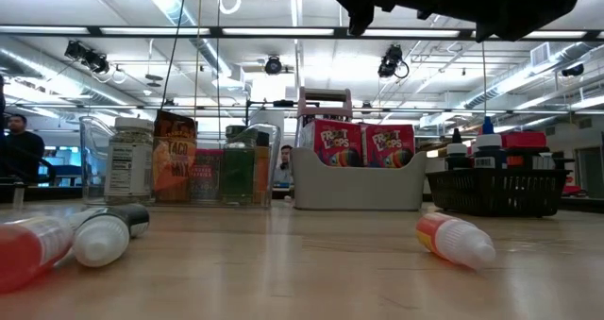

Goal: Pick & Place Kitchen Items
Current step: Put the left small violet food coloring bottle into the black basket

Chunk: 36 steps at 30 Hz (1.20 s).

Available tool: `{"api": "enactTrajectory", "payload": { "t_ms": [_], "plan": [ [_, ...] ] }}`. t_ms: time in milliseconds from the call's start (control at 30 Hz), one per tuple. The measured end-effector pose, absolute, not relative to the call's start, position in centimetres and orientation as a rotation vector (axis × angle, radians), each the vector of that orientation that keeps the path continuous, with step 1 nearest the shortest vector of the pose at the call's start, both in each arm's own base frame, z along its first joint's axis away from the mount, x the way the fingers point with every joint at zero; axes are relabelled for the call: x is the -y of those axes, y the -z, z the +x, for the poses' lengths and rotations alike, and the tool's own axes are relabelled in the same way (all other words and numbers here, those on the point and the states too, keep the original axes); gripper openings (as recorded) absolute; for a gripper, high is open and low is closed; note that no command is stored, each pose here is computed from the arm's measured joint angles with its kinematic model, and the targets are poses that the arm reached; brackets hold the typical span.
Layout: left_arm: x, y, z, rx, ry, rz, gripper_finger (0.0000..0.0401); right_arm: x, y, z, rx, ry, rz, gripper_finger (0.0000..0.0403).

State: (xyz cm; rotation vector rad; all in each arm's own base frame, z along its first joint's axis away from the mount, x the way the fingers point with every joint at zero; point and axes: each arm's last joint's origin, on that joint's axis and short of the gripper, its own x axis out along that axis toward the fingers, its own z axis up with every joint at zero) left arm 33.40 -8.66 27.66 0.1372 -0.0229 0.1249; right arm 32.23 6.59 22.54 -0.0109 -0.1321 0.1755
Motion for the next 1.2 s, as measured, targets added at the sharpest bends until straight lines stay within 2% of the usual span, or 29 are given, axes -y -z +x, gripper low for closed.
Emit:
{"api": "enactTrajectory", "payload": {
  "t_ms": [333, 700, 867, 1200],
  "plan": [
    [8.7, -27.8, 33.4, 0.036, -0.124, 0.096, 0.0103, -6.6, -22.4, 32.2, 0.106, -0.194, -0.053, 0.0175],
    [8.7, -27.8, 33.4, 0.036, -0.12, 0.086, 0.0103, -6.4, -23.4, 31.5, 0.075, -0.184, -0.082, 0.0177],
    [8.7, -27.8, 33.4, 0.035, -0.12, 0.09, 0.0103, -6.4, -23.2, 31.5, 0.06, -0.186, -0.083, 0.0157],
    [8.7, -27.7, 33.4, 0.018, -0.118, 0.092, 0.0103, -6.1, -23.4, 31.5, 0.077, -0.179, -0.081, 0.0092]
  ]
}}
